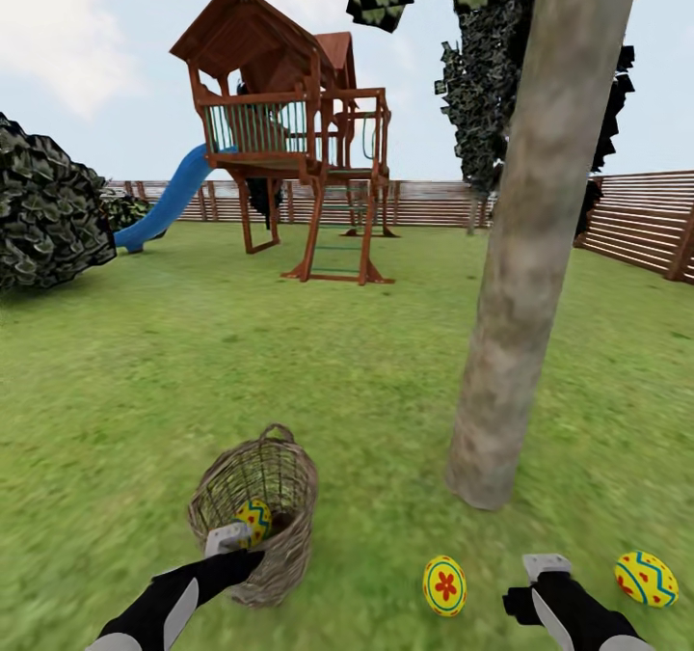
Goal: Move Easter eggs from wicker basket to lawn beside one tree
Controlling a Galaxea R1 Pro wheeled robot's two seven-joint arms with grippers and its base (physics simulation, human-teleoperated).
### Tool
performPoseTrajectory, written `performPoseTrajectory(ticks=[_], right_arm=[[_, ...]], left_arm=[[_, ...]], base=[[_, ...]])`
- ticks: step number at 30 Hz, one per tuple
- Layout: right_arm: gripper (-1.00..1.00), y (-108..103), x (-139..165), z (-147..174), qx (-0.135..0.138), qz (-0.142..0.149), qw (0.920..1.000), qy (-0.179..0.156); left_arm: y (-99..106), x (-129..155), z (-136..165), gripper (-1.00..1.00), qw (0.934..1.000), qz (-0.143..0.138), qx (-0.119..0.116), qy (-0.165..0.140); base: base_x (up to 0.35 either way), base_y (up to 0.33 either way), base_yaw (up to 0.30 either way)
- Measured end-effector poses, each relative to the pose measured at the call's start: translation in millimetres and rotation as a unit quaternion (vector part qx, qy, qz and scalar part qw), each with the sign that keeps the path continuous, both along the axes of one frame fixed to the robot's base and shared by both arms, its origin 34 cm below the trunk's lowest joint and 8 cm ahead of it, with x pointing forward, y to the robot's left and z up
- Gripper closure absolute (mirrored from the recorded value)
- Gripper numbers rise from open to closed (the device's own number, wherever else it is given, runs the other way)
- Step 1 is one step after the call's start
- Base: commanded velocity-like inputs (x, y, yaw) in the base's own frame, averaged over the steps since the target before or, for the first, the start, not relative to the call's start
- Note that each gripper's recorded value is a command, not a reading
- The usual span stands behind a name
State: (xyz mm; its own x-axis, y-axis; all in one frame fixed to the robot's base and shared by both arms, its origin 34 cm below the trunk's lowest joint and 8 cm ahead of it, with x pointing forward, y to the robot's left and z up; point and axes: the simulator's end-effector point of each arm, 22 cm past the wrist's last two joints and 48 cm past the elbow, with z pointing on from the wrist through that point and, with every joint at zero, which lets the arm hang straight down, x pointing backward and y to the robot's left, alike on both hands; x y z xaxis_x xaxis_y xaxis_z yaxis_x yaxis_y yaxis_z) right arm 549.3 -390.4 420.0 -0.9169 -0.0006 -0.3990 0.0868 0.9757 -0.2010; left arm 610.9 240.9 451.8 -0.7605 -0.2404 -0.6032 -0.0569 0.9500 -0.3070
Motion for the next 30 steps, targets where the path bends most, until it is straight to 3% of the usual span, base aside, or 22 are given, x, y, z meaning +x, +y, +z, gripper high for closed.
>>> performPoseTrajectory(ticks=[30], right_arm=[[-1.00, 0, 10, 61, 0.000, 0.000, 1.0000, 0.000]], left_arm=[[12, 11, 62, -1.00, 0.9999, 0.005, 0.010, 0.000]], base=[[0.000, 0.337, 0.000]])
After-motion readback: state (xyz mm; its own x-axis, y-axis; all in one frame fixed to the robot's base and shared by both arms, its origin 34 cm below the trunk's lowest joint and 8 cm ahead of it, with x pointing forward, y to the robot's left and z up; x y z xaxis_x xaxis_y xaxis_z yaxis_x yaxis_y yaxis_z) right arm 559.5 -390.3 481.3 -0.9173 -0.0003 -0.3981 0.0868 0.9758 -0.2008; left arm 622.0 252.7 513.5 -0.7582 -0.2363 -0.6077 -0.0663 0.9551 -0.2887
